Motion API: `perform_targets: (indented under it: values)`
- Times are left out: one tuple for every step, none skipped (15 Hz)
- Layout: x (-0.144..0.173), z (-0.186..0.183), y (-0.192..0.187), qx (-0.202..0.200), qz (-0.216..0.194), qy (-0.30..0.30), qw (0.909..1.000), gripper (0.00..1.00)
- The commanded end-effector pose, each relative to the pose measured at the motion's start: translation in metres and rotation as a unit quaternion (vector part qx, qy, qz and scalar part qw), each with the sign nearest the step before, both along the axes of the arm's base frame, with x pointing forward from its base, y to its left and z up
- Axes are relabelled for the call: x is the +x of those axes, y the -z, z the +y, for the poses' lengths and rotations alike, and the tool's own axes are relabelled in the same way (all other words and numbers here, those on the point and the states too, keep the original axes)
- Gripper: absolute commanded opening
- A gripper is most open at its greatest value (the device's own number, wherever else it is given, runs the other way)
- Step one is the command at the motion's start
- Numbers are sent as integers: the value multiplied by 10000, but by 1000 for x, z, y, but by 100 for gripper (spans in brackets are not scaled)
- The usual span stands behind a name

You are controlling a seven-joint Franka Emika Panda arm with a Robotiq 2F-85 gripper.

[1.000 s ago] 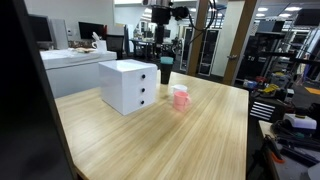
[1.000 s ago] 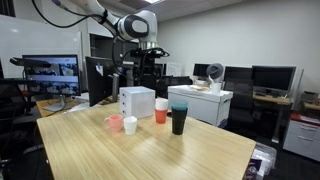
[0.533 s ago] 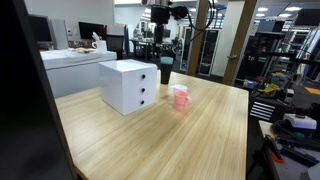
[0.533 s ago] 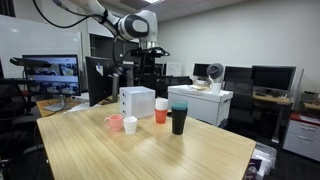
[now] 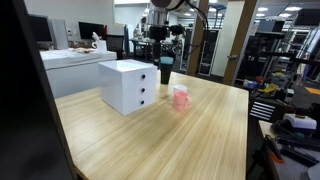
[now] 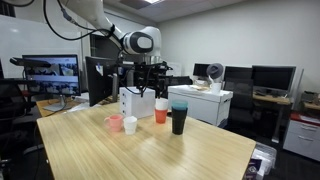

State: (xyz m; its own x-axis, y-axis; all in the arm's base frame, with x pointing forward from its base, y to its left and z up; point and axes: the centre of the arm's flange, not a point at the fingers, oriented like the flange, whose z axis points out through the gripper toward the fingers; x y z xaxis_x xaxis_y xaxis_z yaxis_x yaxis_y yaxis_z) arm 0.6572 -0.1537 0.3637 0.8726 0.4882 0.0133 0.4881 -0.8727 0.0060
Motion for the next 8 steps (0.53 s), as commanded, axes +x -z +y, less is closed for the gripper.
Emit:
perform_targets:
  values:
    - [8,-5,14,-142,-161,83,9997,100]
    - [9,-5,17,-158,-196,81,9996,100]
    - [11,-5,22,-168,-224,74,9996,100]
    - [12,-5,27,-176,-252,58,9995,100]
    - [14,-5,32,-193,-258,56,9995,100]
    - [18,-5,46,-197,-253,60,9995,100]
    - [19,-7,57,-179,-170,105,9996,100]
    - [19,-7,63,-177,-142,120,9997,100]
